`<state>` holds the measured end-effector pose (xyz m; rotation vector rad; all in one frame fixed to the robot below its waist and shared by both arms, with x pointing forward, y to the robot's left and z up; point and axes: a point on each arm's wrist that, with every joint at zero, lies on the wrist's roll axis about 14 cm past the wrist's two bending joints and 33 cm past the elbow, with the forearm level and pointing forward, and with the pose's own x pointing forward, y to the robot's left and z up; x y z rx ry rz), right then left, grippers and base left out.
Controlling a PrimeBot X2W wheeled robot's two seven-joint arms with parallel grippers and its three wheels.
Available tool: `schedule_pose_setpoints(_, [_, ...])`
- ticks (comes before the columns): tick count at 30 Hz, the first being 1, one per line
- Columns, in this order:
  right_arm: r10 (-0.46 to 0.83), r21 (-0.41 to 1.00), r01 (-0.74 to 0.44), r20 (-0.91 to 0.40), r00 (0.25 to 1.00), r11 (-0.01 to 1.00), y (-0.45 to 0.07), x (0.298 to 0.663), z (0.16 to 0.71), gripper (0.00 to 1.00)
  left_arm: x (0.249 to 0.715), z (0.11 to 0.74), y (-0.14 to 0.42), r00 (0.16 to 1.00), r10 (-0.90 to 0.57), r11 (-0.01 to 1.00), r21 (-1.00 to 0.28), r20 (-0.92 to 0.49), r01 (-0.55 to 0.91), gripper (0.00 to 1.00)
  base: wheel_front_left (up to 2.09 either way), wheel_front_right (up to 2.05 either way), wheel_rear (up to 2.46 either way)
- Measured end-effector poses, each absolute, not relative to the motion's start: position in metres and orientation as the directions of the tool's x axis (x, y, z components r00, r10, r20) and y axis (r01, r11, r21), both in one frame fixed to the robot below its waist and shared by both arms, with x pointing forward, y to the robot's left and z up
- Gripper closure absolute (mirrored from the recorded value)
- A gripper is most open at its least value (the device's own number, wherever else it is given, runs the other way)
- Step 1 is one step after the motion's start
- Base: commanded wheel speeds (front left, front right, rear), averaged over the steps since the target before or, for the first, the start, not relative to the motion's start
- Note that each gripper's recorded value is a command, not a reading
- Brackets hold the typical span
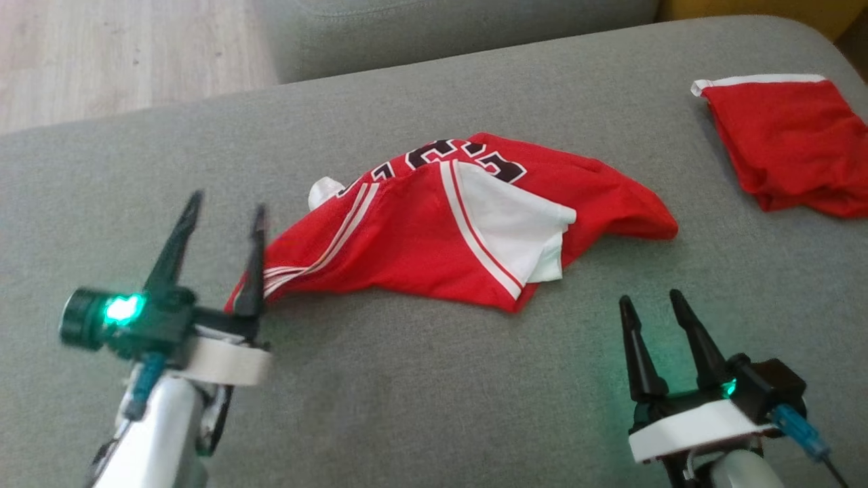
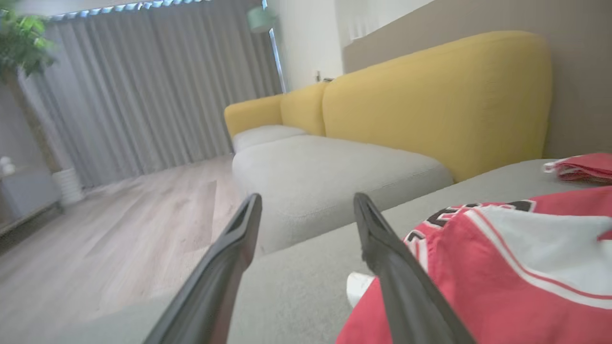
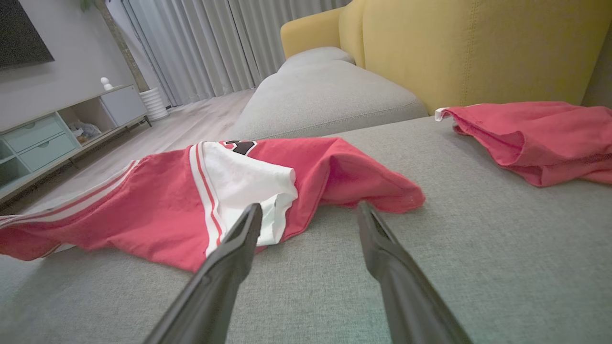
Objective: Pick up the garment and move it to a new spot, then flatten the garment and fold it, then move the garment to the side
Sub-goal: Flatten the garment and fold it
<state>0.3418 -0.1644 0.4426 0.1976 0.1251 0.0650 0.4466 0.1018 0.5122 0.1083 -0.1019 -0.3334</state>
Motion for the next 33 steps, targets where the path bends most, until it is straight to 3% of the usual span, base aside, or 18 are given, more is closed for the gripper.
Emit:
schedule_pose_setpoints(4, [0.066,0.195,-0.041,-0.122,0.990,0.980,-0.169,0.342,0.442,0.00,0.436,0.532,0.058,0.857,-0.495,0.857,0.246,0.143,0.453,0.00,0.00,0.00,0.00])
schedule_pose_setpoints(12, [0.051,0.193,-0.020,-0.159,0.986,0.981,-0.173,0.343,0.431,0.00,0.419,0.523,-0.048,0.619,-0.785,0.563,0.443,0.024,0.698,0.00,0.00,0.00,0.00])
schedule_pose_setpoints(19, [0.039,0.179,-0.007,-0.180,0.983,0.984,-0.179,0.362,0.423,0.00,0.417,0.484,-0.119,0.467,-0.877,0.368,0.462,-0.117,0.807,0.00,0.00,0.00,0.00])
schedule_pose_setpoints(33, [-0.009,0.161,0.048,-0.235,0.972,0.986,-0.194,0.359,0.408,0.00,0.448,0.437,-0.157,0.403,-0.894,0.255,0.516,-0.197,0.818,0.00,0.00,0.00,0.00])
